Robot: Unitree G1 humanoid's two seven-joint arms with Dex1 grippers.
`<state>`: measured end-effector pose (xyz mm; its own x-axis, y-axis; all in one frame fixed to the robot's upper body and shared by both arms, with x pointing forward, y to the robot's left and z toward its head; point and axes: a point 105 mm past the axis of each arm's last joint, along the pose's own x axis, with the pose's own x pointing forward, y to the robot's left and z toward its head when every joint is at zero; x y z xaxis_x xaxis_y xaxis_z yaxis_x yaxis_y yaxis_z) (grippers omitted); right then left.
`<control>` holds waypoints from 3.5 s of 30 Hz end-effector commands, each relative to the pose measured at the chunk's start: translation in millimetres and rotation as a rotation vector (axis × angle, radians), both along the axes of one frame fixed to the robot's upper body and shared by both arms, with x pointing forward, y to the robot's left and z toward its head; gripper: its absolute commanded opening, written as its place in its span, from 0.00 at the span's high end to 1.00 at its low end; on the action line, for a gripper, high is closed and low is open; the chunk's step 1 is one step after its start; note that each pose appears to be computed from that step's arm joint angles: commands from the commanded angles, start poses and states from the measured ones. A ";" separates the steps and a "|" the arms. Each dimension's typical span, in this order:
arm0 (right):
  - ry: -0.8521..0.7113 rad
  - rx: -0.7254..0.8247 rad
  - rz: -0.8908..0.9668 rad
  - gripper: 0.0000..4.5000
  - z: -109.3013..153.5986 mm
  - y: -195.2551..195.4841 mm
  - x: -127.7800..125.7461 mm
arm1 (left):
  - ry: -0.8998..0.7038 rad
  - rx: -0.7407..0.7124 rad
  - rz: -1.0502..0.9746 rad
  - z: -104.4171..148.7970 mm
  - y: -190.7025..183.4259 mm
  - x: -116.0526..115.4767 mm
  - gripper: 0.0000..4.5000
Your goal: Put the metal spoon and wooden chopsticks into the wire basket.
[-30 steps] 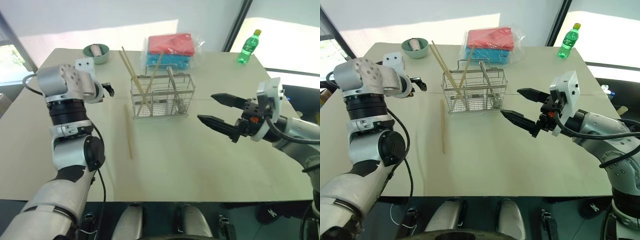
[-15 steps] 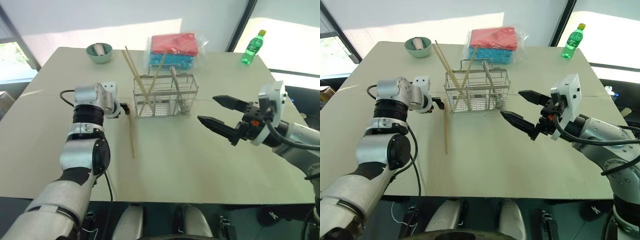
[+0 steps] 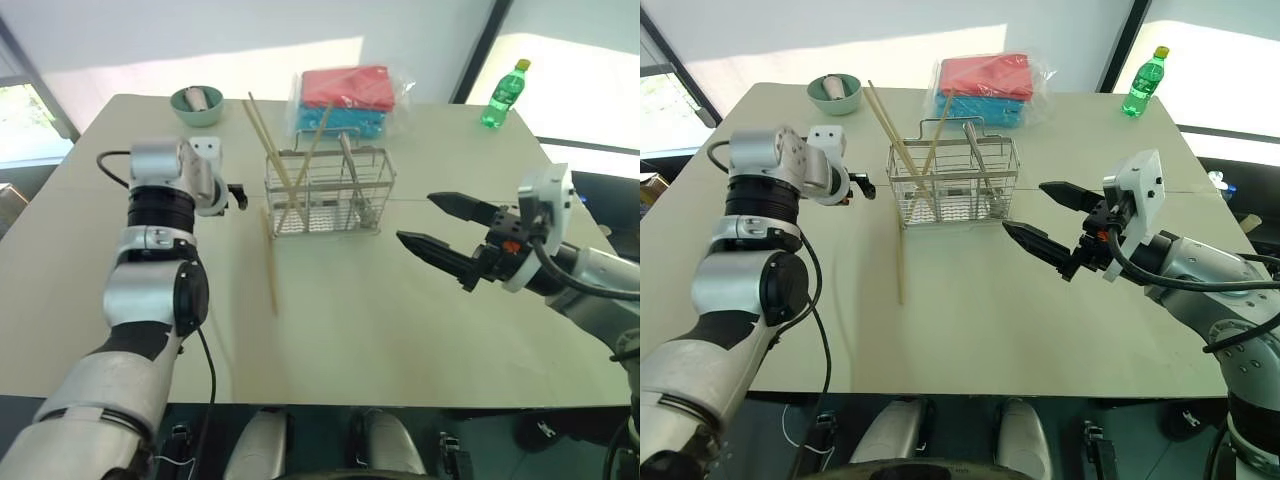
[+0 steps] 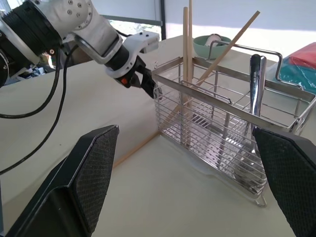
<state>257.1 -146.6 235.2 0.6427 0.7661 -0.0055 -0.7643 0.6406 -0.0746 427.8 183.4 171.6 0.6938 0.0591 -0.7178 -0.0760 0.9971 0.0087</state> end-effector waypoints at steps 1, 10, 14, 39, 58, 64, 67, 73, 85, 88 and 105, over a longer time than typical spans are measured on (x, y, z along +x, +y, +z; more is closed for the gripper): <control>-0.057 0.000 -0.001 0.00 12.5 -1.4 -2.0 | -0.053 -0.058 -0.041 21.1 -16.4 2.8 0.01; -0.057 -0.007 0.012 0.00 15.8 -1.1 0.1 | 0.040 -0.163 -0.110 -12.2 -41.6 -3.0 0.01; -0.057 -0.011 0.014 0.00 17.4 -1.0 -0.1 | 0.070 -0.169 -0.094 -27.4 -36.2 -3.8 0.01; -0.062 0.002 0.003 0.00 22.1 -1.0 -0.1 | 0.106 -0.159 -0.045 -54.8 -26.8 1.6 0.78; -0.053 0.006 0.012 0.00 18.8 -0.6 4.6 | 0.107 -0.059 0.042 -22.2 28.8 -8.0 0.88; -0.043 0.002 0.031 0.00 17.9 -0.3 8.2 | 0.135 -0.083 0.042 5.3 34.5 -26.7 0.39; -0.039 -0.008 0.043 0.00 17.2 -0.2 9.4 | 0.133 -0.102 -0.003 13.2 24.3 -29.9 0.39; -0.035 -0.013 0.059 0.00 18.1 0.5 12.4 | 0.155 -0.160 -0.141 11.8 -9.1 -31.0 0.39; -0.031 -0.017 0.051 0.00 17.4 -0.9 9.7 | 0.210 -0.138 -0.199 -3.7 -16.8 -51.1 0.39; -0.032 -0.011 0.047 0.00 17.8 -1.0 7.8 | 0.222 -0.161 -0.162 -5.2 -18.7 -48.8 0.39; -0.028 0.008 0.030 0.00 15.0 -1.7 11.5 | -0.223 -0.121 -0.073 2.4 81.9 -23.0 0.39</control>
<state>271.5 -147.6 242.5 0.6189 0.7854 -0.0108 -0.7843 0.6171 -0.0638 401.8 257.2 158.8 0.7774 -0.0351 -0.6280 -0.0557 0.9907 -0.1244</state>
